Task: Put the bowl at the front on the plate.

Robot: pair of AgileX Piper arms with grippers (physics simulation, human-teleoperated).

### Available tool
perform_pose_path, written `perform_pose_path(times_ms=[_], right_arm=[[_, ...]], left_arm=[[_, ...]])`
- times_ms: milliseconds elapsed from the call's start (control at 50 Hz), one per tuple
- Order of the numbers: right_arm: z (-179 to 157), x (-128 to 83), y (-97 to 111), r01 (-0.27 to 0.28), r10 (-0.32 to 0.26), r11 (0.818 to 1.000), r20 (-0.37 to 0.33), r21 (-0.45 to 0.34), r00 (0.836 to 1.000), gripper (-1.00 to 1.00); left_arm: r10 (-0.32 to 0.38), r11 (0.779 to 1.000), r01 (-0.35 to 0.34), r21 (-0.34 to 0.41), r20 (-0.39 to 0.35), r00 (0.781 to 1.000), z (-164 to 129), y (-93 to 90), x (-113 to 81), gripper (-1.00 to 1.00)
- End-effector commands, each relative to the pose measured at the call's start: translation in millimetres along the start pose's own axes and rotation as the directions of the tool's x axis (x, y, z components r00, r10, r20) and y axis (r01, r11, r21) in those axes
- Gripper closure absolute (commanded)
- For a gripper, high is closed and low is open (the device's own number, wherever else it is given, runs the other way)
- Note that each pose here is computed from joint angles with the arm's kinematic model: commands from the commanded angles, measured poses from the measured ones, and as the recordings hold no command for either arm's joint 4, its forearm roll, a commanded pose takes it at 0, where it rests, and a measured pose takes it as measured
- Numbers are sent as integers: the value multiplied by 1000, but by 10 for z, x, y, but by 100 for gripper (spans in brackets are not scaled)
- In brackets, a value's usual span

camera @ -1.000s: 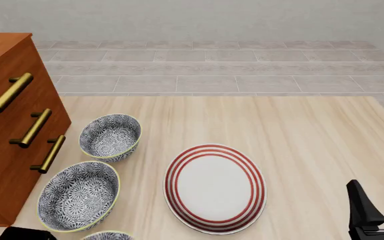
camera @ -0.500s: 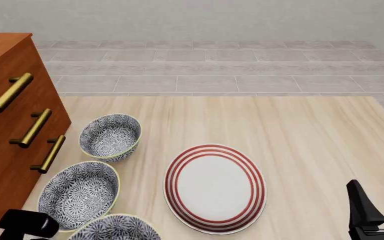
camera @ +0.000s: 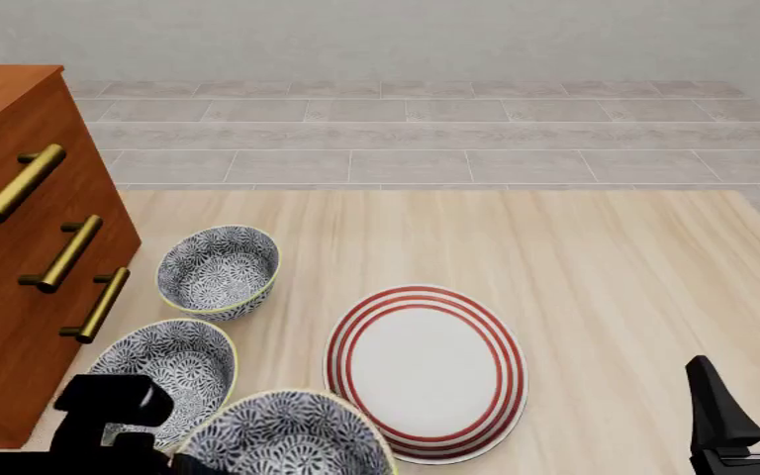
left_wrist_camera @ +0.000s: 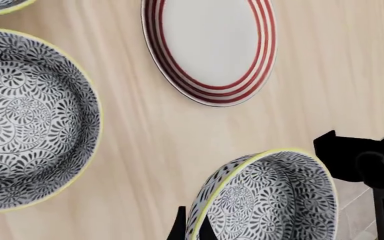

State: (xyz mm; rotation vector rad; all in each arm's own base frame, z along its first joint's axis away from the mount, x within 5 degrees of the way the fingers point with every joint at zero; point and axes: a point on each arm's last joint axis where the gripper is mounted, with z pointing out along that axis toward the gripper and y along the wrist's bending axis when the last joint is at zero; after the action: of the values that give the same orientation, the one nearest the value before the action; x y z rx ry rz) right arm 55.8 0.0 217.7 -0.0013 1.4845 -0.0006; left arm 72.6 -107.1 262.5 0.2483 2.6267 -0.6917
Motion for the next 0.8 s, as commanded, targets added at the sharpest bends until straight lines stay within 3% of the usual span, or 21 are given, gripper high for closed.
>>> perform_pose_path(times_ms=[20, 360, 800], right_arm=[[1, 15, 0, 0, 0, 1000, 0, 0, 1000, -100], [1, 15, 0, 0, 0, 1000, 0, 0, 1000, -100], [1, 15, 0, 0, 0, 1000, 0, 0, 1000, -100]], left_arm=[[8, 999, -8, 34, 9, 1000, 48, -184, -127, 100], [-12, 1000, 12, 1, 45, 999, 189, -306, -435, 100], [-33, 999, 32, 9, 65, 997, 344, -474, -673, 100]])
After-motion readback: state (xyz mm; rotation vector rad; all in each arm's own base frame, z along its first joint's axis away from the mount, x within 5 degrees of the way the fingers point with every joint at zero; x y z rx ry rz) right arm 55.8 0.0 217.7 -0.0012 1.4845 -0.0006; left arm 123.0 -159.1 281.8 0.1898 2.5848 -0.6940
